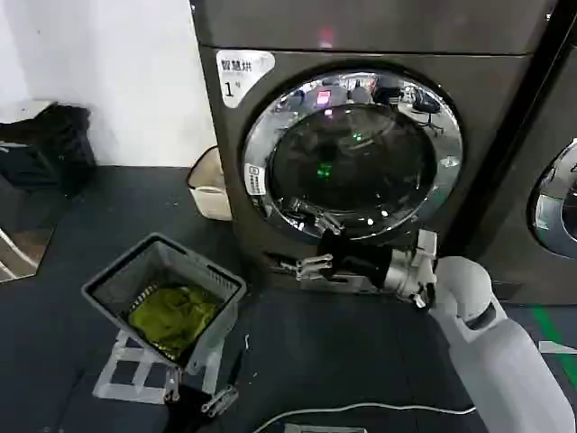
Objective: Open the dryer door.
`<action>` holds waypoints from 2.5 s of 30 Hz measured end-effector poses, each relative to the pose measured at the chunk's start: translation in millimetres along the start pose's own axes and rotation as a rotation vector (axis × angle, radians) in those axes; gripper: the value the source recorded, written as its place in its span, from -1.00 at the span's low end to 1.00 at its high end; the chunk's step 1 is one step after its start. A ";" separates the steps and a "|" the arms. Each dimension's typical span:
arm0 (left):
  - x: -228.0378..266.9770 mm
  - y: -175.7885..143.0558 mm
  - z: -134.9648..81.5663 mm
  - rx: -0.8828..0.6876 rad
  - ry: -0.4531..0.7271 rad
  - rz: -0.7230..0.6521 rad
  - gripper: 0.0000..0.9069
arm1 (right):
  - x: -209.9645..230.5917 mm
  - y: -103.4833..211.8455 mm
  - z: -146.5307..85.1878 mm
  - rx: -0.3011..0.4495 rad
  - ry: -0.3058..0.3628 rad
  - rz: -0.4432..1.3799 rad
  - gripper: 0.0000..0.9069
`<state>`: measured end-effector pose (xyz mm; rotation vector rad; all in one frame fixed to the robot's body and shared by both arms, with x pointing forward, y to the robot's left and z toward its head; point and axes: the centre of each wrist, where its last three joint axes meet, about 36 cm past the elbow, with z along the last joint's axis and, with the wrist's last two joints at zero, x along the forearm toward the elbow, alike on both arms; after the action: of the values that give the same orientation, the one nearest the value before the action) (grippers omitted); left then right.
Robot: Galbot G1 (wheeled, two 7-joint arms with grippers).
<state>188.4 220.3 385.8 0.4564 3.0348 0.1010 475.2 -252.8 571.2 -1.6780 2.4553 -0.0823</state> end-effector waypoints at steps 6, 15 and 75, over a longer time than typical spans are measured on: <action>-3.1 -0.7 -3.2 -0.011 0.017 -0.002 1.00 | 3.1 -16.3 9.1 0.027 0.011 0.042 1.00; -4.3 0.5 -5.3 -0.014 -0.003 -0.008 1.00 | -8.9 -50.1 36.1 0.016 0.058 0.133 1.00; -11.3 17.0 -20.5 0.098 0.061 -0.012 1.00 | -101.4 -127.0 82.5 -0.069 0.119 -0.093 1.00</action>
<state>202.5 232.1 408.1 0.4501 3.1127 -0.0357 641.8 -201.1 518.3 -1.8672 2.4902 -0.1135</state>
